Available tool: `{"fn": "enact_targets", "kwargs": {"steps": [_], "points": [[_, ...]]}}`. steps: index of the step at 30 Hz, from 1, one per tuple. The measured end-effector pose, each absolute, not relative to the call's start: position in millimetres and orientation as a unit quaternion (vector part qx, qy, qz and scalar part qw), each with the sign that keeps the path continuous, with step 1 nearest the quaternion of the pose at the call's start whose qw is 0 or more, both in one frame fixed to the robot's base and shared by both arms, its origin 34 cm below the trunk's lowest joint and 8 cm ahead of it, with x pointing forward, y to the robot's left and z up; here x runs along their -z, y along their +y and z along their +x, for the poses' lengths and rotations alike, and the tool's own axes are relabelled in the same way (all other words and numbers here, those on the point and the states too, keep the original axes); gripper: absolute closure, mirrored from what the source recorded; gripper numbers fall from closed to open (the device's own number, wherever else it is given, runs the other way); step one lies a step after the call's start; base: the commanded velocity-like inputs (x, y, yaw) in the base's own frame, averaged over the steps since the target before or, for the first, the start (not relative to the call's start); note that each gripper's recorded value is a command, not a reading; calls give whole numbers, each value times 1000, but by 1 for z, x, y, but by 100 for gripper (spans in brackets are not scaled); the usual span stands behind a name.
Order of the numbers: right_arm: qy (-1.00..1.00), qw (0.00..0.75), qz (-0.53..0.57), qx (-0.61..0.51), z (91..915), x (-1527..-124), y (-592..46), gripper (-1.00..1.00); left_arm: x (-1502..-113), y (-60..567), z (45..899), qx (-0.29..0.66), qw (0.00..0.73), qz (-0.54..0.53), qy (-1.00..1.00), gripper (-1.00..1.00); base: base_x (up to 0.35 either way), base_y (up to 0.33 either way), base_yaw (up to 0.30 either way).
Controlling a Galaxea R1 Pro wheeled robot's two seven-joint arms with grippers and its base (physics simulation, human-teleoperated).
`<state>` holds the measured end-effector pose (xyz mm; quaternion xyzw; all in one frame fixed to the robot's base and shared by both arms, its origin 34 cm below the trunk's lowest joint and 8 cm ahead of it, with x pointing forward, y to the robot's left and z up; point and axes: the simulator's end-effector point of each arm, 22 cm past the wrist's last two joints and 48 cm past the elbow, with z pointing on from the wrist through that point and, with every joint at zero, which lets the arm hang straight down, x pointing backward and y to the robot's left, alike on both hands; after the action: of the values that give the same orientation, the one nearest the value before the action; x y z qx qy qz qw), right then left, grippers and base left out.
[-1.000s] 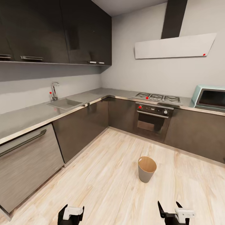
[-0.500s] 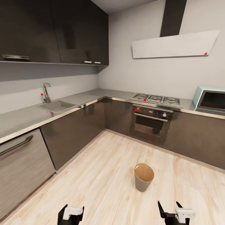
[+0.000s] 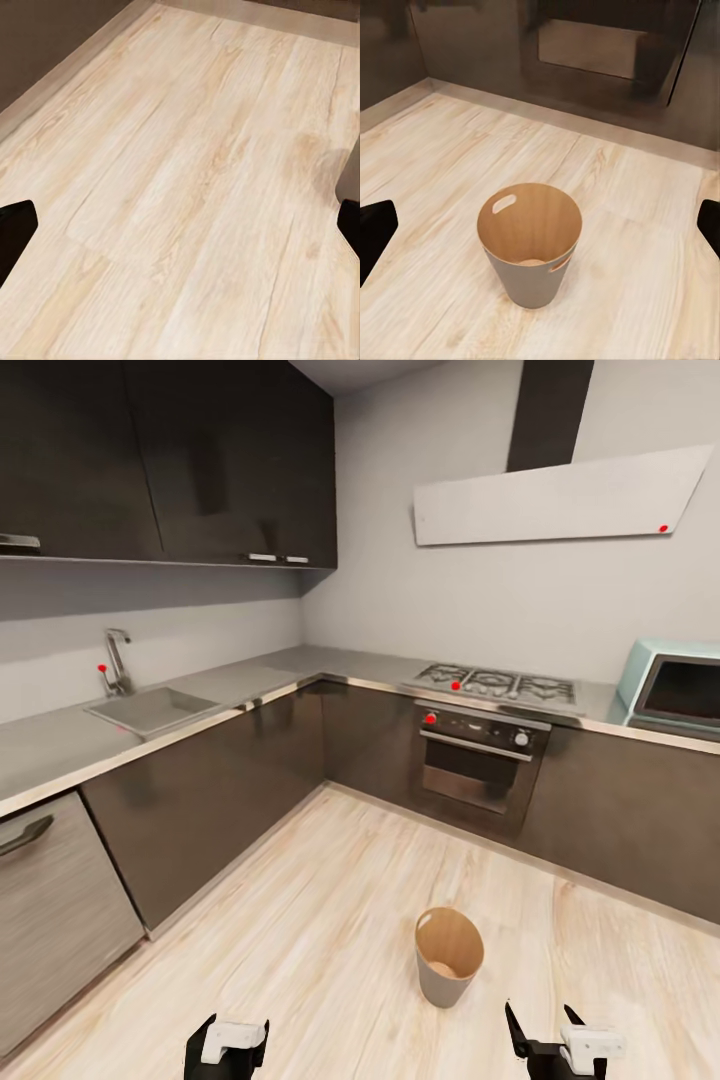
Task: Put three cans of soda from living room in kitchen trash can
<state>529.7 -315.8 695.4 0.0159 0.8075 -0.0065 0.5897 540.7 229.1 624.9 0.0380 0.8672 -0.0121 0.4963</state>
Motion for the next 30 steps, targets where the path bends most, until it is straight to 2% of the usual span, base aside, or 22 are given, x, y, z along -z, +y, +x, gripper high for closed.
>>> {"fn": "enact_targets", "kwargs": {"steps": [24, 30], "points": [[808, 590, 14, 4, 530, -695, -313, -100, -625, 229, 541, 12, 497, 38, 867, -100, 281, -173, 1], [808, 590, 13, 4, 530, -695, -313, -100, -625, 229, 541, 12, 497, 38, 867, -100, 281, -166, 92]]}}
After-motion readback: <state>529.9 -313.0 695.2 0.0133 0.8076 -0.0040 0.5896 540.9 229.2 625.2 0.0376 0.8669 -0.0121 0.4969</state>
